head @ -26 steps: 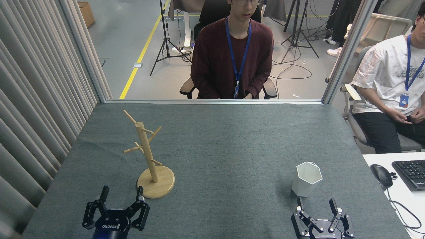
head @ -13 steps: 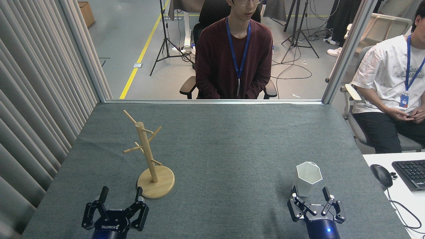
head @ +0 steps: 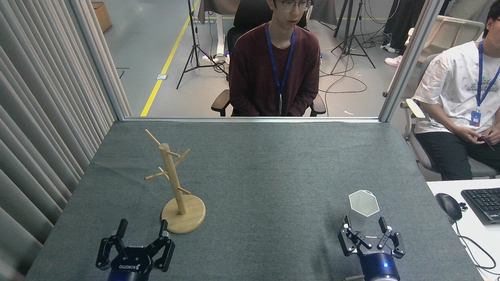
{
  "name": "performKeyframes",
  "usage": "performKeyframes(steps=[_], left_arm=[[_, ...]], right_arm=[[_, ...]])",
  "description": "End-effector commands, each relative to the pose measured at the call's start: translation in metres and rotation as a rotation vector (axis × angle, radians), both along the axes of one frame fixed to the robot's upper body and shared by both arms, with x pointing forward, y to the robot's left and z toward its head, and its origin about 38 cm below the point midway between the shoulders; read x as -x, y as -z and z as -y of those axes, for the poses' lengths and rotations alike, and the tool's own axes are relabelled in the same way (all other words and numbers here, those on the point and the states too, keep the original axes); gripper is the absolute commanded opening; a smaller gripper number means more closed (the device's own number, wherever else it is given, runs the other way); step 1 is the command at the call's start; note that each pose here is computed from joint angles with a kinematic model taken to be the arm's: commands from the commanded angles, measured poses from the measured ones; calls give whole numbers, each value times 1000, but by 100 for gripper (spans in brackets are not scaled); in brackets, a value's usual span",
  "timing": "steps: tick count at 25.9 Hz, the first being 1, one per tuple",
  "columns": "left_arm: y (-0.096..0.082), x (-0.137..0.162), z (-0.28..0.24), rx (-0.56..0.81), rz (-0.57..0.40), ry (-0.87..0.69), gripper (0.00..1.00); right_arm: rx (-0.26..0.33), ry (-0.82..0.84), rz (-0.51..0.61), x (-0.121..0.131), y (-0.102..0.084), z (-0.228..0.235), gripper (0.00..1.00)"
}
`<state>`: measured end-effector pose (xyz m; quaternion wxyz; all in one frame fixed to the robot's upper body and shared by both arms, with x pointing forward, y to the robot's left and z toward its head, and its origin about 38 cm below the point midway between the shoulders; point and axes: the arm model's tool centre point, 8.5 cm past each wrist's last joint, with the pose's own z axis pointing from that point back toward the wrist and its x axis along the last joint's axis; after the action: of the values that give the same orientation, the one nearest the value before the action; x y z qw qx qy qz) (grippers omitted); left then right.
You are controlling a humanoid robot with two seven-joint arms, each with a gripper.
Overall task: Hang cup on storage rack
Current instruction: 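Lower the right gripper around the rim of the white hexagonal cup, then close the right gripper on the cup rim and lift it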
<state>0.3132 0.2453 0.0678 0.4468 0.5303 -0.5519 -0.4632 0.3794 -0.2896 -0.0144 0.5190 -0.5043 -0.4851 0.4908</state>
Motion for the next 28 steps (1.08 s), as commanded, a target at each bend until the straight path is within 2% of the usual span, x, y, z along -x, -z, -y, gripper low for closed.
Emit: performKeyframes(steps=[1,7,12,14,24,26,28], left_arm=[[-1,-1,0,0,4,1,99],[-2,0,0,-3,7,2,99],[-3,0,0,-1,8,2,99],[-3,0,0,-1,8,2,99],[-3,-1,0,-3,8,3,99],[-3,-1,0,-3,8,3,99],[-3,-1,0,-4,9,5,99]], right_arm=[[0,2,0,-8,-1,1,98],[9,7,5,-14,-3,7,98],[9,13,-12,-14,3,10,98],[10,11,-2,-20,-2,10,98],[16,13,-6,-36,-2,10,97],[17,13,-22,-39,1,9,71],[15,16,-24,-39,2,10,61]])
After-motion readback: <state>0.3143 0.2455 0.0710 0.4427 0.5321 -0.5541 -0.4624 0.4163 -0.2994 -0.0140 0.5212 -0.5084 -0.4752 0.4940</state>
